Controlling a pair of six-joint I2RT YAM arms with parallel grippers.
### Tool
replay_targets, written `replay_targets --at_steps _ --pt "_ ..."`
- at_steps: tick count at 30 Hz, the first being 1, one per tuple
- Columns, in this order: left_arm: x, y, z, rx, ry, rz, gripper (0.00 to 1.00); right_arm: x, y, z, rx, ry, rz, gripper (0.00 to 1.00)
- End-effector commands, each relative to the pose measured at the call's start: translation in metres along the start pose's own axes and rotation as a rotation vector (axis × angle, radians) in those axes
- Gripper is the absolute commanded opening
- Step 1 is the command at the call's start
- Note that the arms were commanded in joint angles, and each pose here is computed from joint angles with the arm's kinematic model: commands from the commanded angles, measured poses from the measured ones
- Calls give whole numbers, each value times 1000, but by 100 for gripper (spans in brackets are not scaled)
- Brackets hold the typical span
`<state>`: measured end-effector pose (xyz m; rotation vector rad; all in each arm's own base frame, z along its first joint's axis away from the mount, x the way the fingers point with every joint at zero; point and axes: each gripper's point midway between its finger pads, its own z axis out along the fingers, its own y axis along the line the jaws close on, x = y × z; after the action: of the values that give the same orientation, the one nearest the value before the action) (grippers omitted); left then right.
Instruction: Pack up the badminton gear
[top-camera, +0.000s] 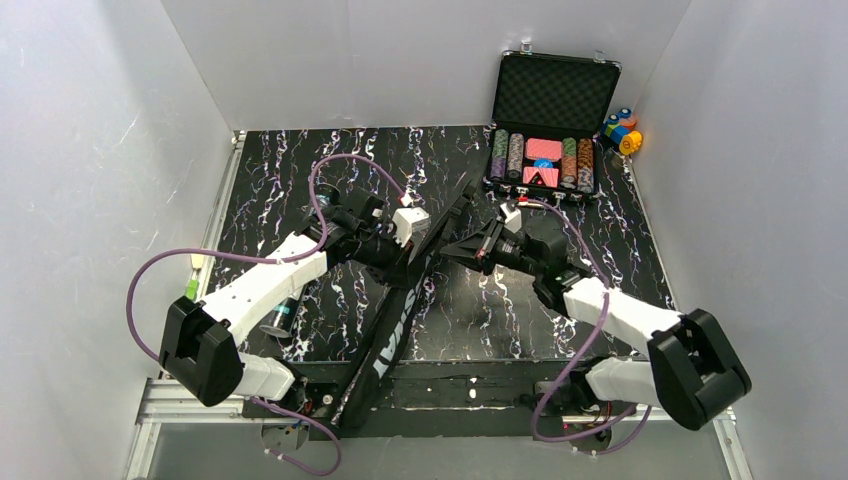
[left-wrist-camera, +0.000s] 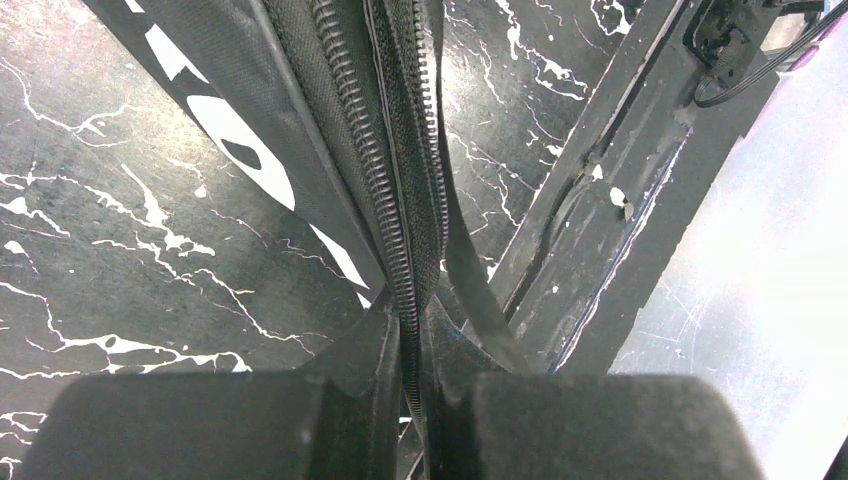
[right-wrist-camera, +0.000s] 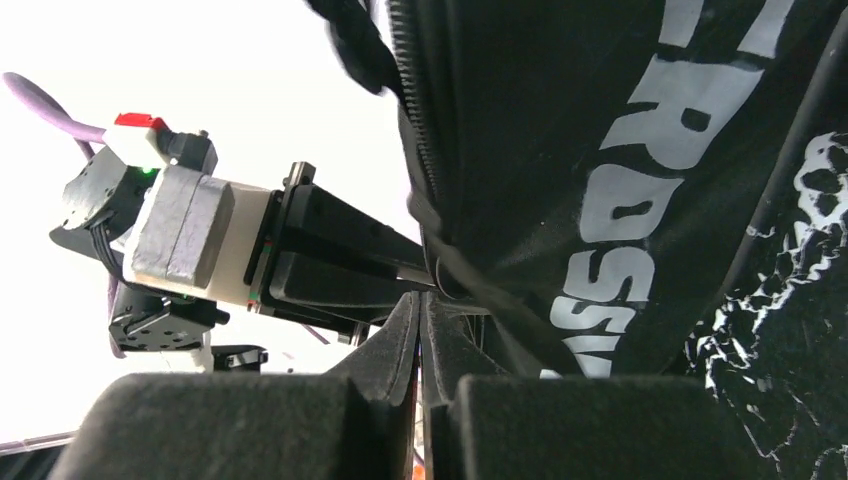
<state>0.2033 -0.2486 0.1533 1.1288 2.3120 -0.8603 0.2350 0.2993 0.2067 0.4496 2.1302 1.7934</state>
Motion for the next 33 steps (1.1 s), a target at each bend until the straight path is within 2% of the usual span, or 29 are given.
replay_targets --at_steps 1,3,7,13,20,33 --pt "-39 -9 -19 12 -132 69 0 -17 13 -17 28 -88 -71 17" --pt "-39 -10 -21 13 -136 70 0 -34 12 -30 76 -151 -96 32" --pt "-39 -14 -24 33 -142 72 0 -66 13 -58 106 -260 -131 41" --pt "-41 -19 -27 61 -151 72 0 -103 21 -76 75 -328 -145 41" --pt "-42 -19 -25 72 -141 64 0 -123 41 -56 -6 -300 -157 41" --pt "-42 -18 -24 73 -134 64 0 -143 56 -32 -39 -291 -154 42"
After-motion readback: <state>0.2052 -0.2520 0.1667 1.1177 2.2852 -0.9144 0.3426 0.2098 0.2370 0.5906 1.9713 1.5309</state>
